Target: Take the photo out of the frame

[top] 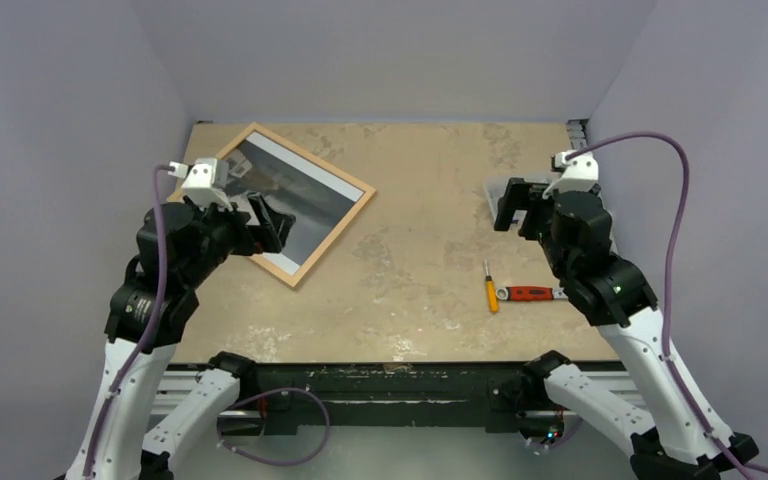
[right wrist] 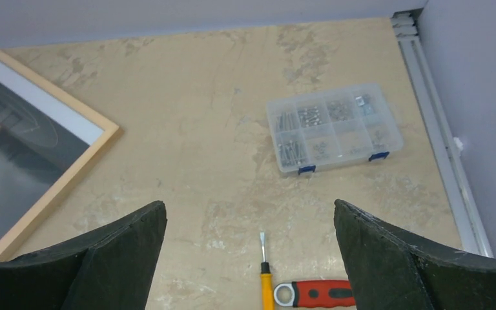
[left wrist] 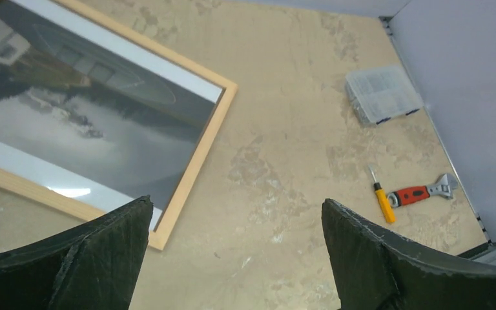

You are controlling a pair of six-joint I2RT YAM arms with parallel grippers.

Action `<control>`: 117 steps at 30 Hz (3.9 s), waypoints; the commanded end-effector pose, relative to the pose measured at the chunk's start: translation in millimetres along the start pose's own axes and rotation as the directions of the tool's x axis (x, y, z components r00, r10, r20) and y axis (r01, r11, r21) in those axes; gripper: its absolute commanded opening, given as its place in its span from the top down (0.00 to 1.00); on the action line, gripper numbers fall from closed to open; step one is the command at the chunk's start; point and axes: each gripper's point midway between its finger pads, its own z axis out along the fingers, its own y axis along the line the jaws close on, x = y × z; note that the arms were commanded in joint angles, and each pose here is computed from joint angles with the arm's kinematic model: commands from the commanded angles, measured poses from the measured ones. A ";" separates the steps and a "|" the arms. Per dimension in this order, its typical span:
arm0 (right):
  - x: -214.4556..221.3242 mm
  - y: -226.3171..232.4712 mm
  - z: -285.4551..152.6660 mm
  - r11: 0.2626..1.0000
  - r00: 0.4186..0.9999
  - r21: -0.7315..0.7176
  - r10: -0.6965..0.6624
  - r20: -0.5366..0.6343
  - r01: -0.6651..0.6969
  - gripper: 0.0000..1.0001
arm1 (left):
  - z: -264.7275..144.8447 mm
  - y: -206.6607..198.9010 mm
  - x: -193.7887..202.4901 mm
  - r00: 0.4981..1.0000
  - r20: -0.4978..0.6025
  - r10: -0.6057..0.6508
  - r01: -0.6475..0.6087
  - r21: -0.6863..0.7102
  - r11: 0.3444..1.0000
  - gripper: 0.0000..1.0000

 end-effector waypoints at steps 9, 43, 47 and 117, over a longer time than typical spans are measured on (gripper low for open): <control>85.6 111.8 31.6 0.875 0.956 -0.470 -0.031 -0.291 -0.115 0.01 | 43.7 40.6 112.2 0.918 -0.383 -0.103 0.052 -0.141 0.989 0.00; 184.8 135.2 25.6 0.850 0.880 -0.520 -0.187 -0.436 -0.077 0.01 | 72.4 172.5 176.8 0.473 0.190 -0.860 0.607 -0.779 0.161 0.00; 192.4 127.9 23.4 0.859 0.877 -0.508 -0.193 -0.440 -0.066 0.01 | 84.4 171.4 192.6 0.424 0.154 -0.892 0.591 -0.793 0.144 0.06; 195.3 346.3 -30.0 0.110 0.332 -0.326 -0.542 0.772 0.939 0.01 | 40.5 157.8 223.2 0.527 -0.025 -0.849 0.475 -0.820 0.319 1.00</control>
